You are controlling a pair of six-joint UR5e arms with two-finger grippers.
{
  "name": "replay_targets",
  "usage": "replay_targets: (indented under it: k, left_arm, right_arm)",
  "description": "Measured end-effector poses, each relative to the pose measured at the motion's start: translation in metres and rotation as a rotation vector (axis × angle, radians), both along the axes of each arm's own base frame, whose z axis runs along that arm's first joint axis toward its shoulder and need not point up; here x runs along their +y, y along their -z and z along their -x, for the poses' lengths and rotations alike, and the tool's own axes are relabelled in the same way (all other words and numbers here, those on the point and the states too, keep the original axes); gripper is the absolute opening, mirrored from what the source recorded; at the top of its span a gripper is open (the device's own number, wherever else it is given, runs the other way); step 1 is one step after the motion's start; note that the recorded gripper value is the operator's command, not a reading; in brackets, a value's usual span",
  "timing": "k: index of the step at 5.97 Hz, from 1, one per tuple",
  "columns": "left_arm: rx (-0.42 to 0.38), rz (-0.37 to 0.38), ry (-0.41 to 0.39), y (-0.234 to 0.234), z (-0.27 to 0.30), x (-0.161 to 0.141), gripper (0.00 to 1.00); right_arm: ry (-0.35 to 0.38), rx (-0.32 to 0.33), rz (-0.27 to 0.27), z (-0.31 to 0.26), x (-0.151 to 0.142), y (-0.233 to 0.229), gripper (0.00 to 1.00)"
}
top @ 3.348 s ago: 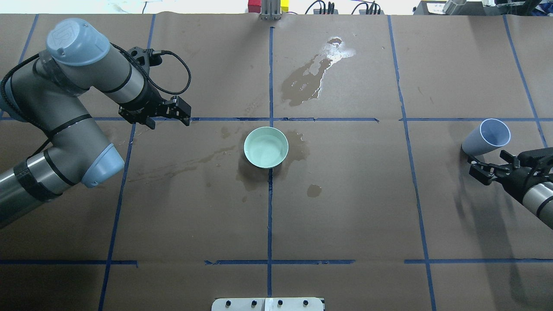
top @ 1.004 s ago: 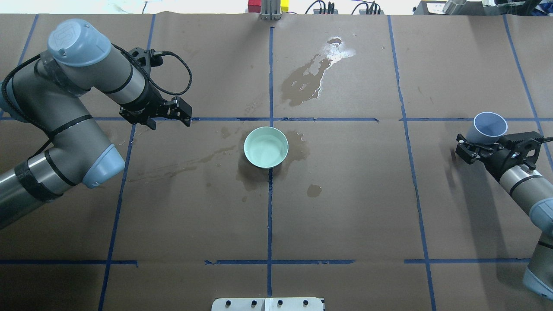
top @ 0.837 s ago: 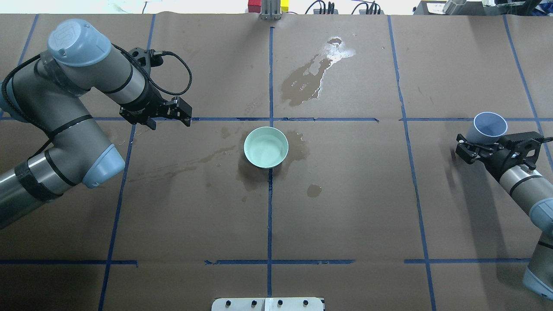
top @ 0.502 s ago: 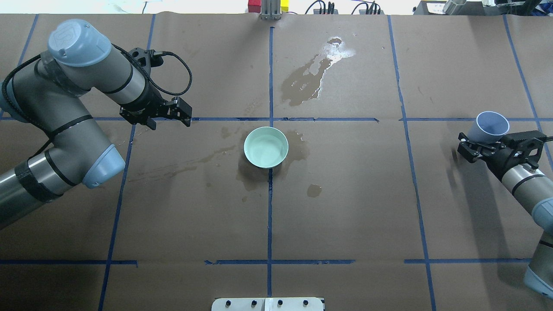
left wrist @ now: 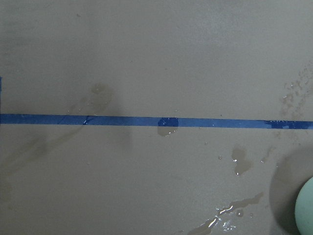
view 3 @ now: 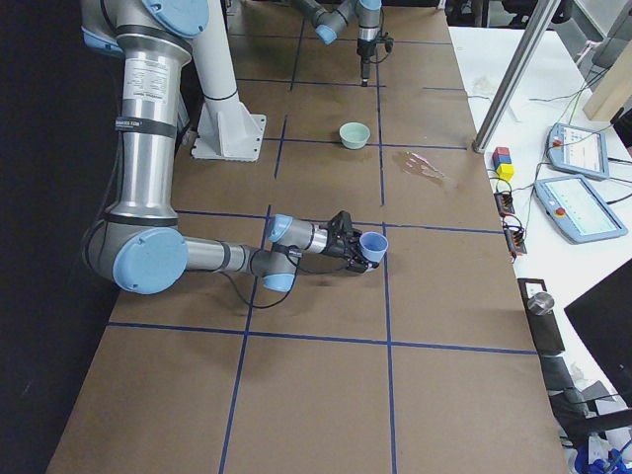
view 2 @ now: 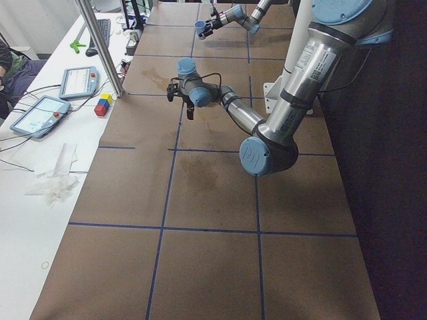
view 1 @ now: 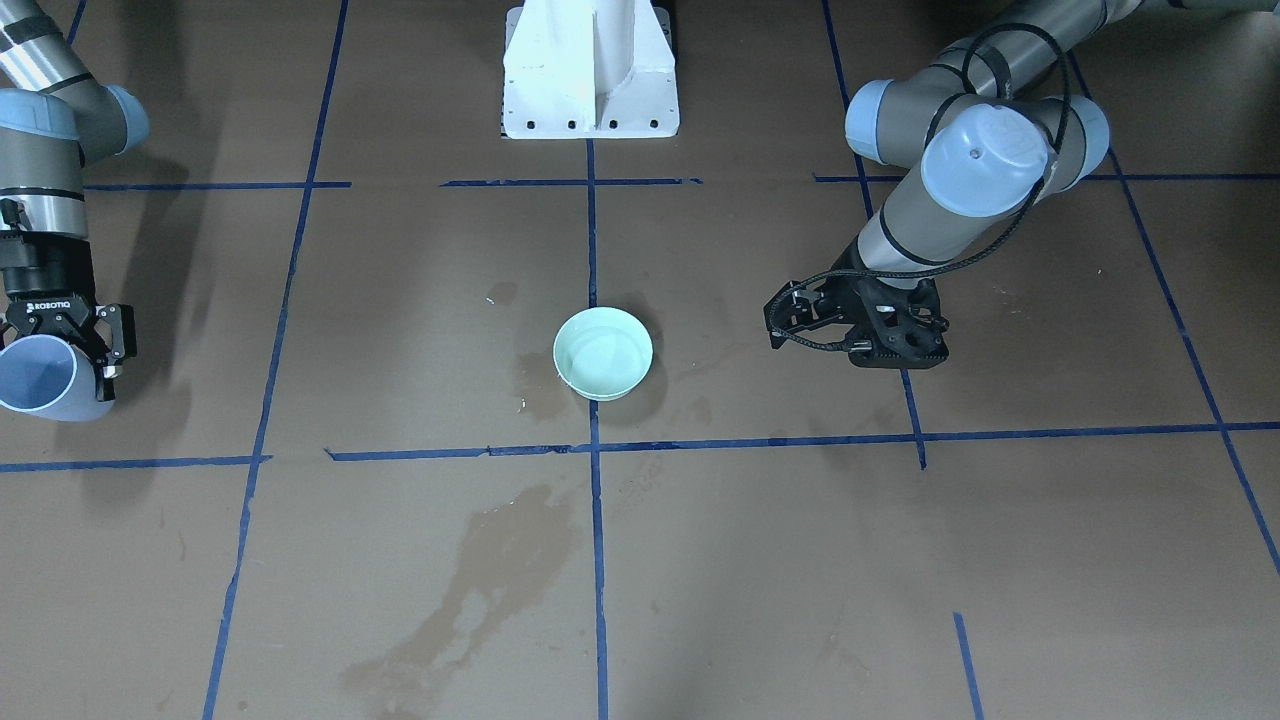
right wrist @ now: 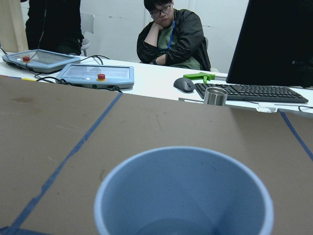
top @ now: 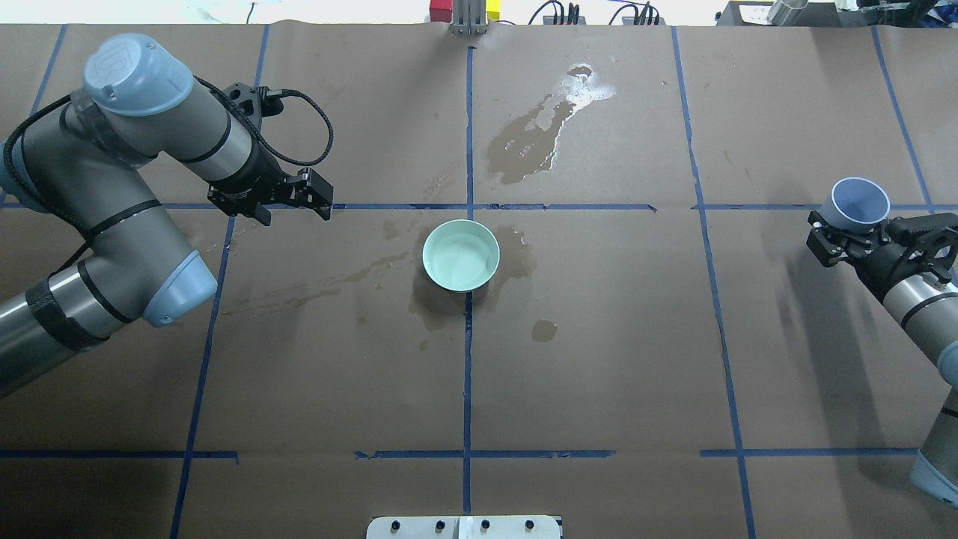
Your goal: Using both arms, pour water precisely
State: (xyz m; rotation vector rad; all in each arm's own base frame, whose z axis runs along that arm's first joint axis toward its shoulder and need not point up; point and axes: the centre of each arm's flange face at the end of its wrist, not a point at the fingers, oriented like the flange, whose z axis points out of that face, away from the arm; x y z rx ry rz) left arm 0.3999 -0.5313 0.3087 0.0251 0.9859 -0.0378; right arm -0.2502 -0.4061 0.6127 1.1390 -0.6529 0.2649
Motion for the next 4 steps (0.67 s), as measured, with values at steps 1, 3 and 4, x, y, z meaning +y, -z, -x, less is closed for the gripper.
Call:
replay_targets:
  k: [1, 3, 4]
  left_arm:
    - [0.000, 0.000, 0.001, 0.000, 0.000, 0.000, 1.00]
    - [0.002, -0.002, 0.002, 0.002, 0.000, 0.000, 1.00]
    - [0.003, -0.003, 0.002, 0.003, 0.000, 0.000, 1.00]
  right_arm:
    - [0.024, 0.038, -0.067, -0.001, -0.002, 0.031, 0.02]
    - [0.073, 0.091, -0.142, 0.013, -0.010, 0.101, 0.01]
    - [0.086, 0.108, -0.136, 0.031, -0.021, 0.139, 0.00]
